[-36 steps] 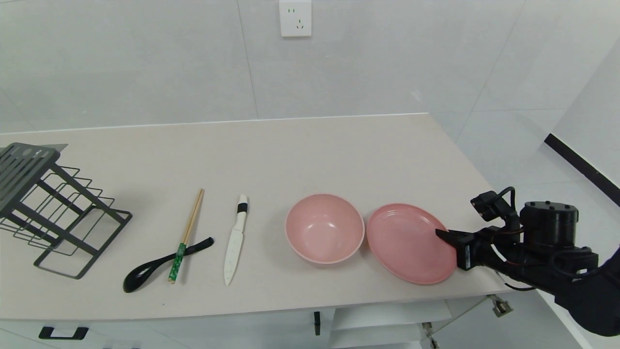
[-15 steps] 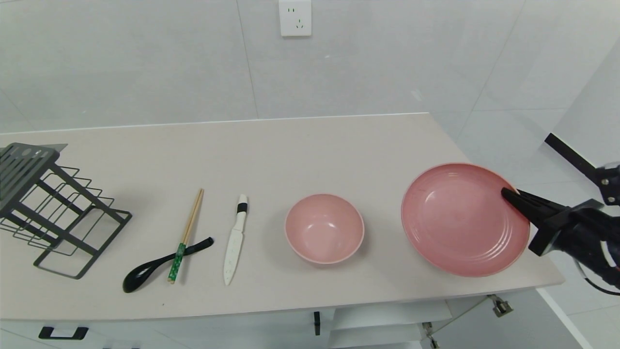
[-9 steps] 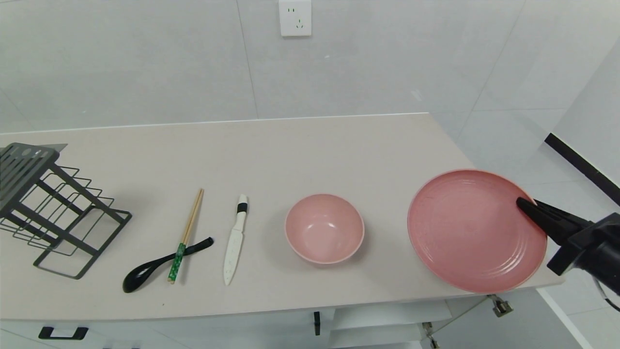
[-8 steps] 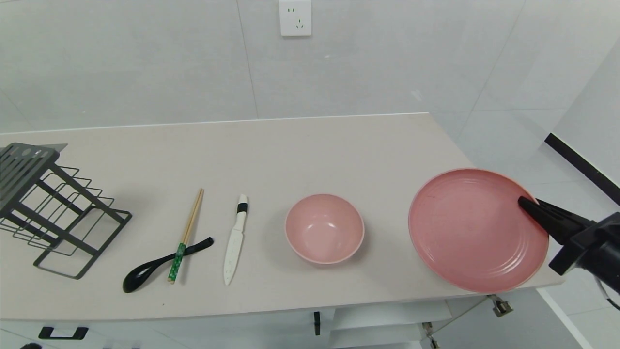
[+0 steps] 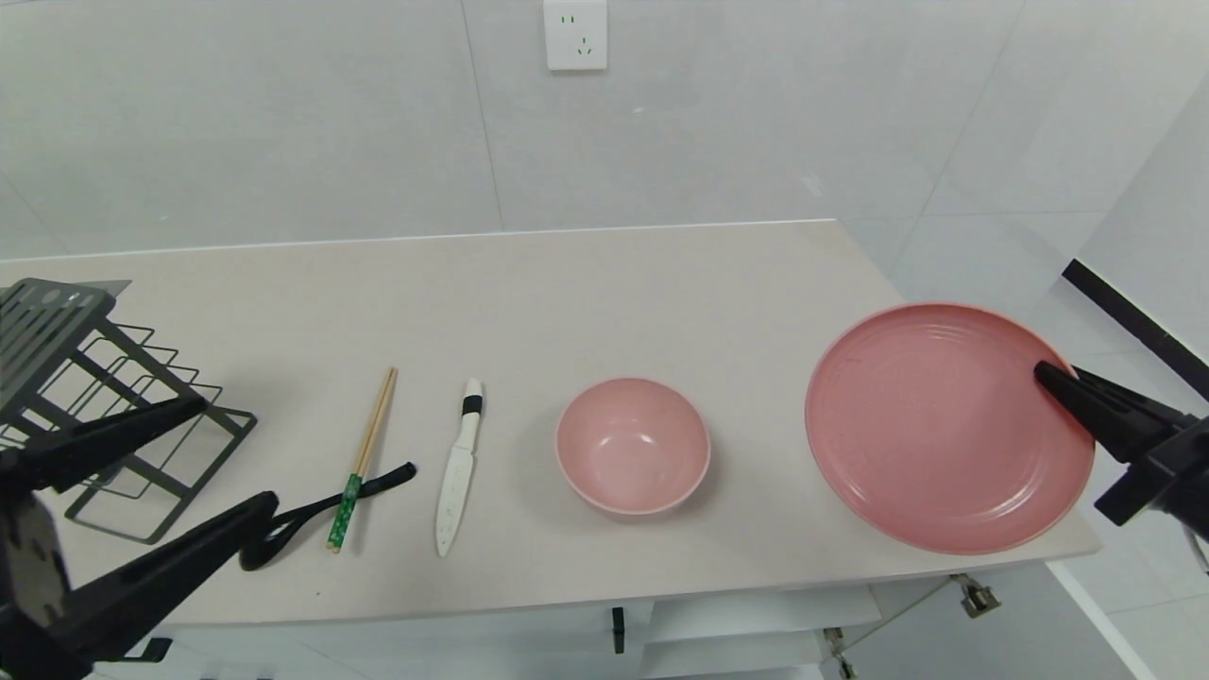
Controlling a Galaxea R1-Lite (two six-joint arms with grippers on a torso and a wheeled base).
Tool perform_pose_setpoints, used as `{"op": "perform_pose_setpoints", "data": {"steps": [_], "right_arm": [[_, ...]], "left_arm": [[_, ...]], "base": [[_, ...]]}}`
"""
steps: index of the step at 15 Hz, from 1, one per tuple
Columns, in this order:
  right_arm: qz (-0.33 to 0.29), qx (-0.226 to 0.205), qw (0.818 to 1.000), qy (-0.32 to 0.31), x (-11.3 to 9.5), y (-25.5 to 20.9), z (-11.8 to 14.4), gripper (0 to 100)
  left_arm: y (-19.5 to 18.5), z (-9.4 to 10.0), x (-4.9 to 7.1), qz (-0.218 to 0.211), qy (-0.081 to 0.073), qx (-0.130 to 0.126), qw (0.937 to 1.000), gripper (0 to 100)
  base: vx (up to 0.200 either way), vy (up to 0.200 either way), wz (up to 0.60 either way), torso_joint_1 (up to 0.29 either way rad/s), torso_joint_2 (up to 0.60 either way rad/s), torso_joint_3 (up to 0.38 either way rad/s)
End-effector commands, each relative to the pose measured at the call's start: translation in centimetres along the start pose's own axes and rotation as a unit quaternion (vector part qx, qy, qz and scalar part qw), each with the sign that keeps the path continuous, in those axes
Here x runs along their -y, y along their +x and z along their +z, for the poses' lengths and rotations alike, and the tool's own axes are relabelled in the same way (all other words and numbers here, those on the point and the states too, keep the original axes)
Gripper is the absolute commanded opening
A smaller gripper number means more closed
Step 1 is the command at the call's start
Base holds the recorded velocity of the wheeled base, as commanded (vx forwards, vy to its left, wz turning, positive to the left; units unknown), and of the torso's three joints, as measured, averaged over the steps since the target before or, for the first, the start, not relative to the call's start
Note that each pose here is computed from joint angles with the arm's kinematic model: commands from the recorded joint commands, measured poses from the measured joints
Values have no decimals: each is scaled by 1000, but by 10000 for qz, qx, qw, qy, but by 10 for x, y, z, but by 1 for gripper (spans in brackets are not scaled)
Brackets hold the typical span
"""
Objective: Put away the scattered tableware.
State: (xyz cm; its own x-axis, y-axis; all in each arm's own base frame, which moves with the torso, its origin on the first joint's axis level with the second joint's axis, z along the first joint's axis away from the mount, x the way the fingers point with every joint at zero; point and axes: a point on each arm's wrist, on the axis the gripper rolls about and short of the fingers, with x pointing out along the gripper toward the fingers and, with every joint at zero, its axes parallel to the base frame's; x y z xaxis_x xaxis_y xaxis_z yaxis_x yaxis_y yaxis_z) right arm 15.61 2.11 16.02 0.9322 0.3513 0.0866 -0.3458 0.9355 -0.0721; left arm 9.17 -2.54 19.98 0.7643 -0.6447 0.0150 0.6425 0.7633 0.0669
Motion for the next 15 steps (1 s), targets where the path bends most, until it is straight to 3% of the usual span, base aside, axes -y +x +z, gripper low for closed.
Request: {"op": "perform_pose_setpoints", "data": {"steps": [1,3,7,8,9,10,11,12,15], "right_arm": [[4,33,10000,-16,0,-1,1,0],[4,41,10000,-18,0,-1,1,0],[4,33,10000,-16,0,-1,1,0],[4,26,10000,-14,0,-1,1,0],[4,26,10000,-14,0,-1,1,0],[5,19,10000,-12,-1,-2,0,0],[5,11,10000,-10,-1,-2,0,0],[5,11,10000,-18,-1,-2,0,0],[5,11,10000,-25,-1,-2,0,0]], "left_arm": [[41,-15,-6,-701,-290,-429,9962,100],[65,-23,-5,-1327,-370,-466,9894,100],[92,-32,-16,-1208,-447,-582,9900,100],[105,-33,-20,-916,-541,-765,9914,100],[123,-29,-19,-626,-832,-899,9905,100],[128,-27,-19,-575,-956,-900,9897,100],[143,-25,-15,-346,-1313,-956,9861,100],[154,-30,-12,-14,-1478,-1094,9830,100],[171,-52,-4,46,-1500,-1490,9774,100]], "base": [[0,0,0,0,0,0],[0,0,0,0,0,0],[0,0,0,0,0,0],[0,0,0,0,0,0],[0,0,0,0,0,0],[0,0,0,0,0,0],[0,0,0,0,0,0],[0,0,0,0,0,0],[0,0,0,0,0,0]]}}
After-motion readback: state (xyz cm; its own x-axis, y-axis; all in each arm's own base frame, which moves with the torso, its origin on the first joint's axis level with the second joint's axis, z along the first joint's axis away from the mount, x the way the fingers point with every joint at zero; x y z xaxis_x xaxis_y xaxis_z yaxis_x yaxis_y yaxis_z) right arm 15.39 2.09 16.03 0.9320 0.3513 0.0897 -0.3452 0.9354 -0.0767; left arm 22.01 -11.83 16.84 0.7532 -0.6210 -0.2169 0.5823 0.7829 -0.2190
